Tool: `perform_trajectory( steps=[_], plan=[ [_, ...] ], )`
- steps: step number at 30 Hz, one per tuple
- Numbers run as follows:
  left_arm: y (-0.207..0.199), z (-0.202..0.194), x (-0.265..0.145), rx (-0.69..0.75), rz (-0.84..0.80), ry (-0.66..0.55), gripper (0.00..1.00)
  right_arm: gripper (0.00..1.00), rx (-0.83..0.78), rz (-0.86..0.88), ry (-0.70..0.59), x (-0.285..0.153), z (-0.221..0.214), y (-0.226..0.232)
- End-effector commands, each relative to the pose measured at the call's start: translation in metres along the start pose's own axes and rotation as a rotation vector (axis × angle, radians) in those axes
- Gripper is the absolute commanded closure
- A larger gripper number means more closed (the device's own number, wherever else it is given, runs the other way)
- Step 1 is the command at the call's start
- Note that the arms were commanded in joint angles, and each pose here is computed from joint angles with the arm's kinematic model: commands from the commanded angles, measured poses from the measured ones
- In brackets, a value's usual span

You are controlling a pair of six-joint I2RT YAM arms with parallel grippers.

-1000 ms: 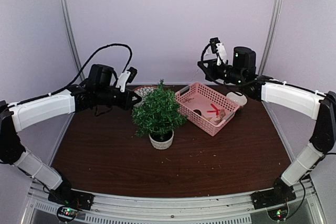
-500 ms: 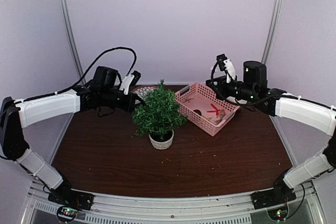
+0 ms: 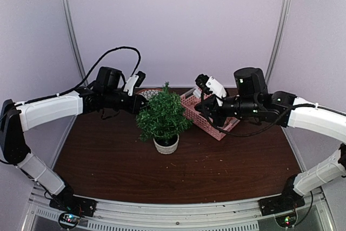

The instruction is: Decorate the small christmas tree

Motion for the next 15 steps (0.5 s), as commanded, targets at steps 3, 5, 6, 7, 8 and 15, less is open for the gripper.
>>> perform_trajectory(
  steps=[3,5,6,7,8,15],
  plan=[
    [-0.011,0.022,-0.014,0.007,-0.025,-0.07,0.61,1.0,-0.178,-0.013,0.094,0.0,0.013,0.014],
    [-0.01,0.023,-0.018,0.004,-0.014,-0.078,0.54,1.0,-0.204,-0.004,0.096,0.002,0.019,0.018],
    [-0.01,0.024,-0.021,0.003,-0.01,-0.084,0.52,1.0,-0.217,0.0,0.098,0.003,0.022,0.021],
    [-0.01,0.025,-0.023,0.0,-0.004,-0.089,0.49,1.0,-0.23,0.006,0.098,0.004,0.026,0.023],
    [-0.009,0.026,-0.027,-0.004,0.002,-0.1,0.46,1.0,-0.247,0.013,0.097,0.005,0.03,0.025],
    [-0.001,0.034,-0.053,-0.044,0.018,-0.16,0.33,1.0,-0.341,0.066,0.131,0.018,0.043,0.039]
  ],
)
Point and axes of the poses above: each gripper's point midway between its finger pads, its own x axis out along the fingers, its own y axis along the line the jaws close on, z = x × y, the point moved 2 cm from there along -x, back along the fingers, and after that the axes turned 14 degrees about -x, right-handed, at the moved point
